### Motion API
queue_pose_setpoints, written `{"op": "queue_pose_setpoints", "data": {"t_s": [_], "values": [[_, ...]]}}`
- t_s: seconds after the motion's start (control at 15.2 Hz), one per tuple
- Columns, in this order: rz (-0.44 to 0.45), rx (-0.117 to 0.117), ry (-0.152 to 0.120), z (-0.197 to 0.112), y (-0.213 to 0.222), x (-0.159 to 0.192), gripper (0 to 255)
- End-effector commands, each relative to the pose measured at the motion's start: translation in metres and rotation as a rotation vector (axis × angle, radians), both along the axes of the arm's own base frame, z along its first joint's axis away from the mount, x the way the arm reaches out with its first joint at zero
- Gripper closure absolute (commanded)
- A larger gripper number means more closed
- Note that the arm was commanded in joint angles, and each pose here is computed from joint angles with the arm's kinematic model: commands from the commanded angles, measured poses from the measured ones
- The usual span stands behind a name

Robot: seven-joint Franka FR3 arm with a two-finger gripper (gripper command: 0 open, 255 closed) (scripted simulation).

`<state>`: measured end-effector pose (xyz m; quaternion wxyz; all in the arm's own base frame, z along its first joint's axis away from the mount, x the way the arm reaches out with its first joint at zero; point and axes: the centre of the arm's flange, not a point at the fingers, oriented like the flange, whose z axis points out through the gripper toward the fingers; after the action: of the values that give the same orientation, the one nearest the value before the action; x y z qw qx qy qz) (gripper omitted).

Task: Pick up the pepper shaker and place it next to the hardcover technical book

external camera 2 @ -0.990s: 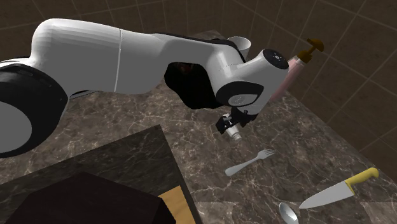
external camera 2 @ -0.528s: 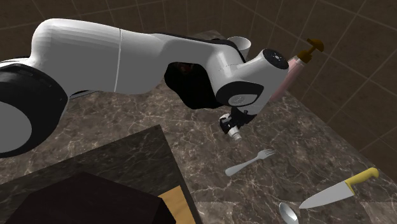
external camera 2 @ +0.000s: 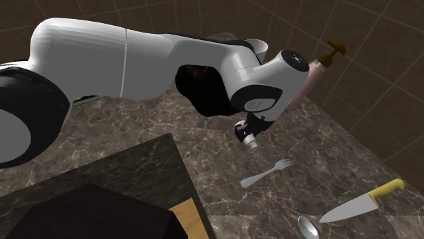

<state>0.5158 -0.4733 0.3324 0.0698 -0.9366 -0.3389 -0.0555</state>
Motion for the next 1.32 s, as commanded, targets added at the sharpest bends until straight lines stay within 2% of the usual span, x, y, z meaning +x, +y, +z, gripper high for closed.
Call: {"op": "queue_pose_setpoints", "data": {"t_s": [0.0, 1.25], "values": [[0.0, 0.0, 0.0, 0.01, 0.0, 0.0, 255], [0.0, 0.0, 0.0, 0.11, 0.0, 0.0, 255]]}}
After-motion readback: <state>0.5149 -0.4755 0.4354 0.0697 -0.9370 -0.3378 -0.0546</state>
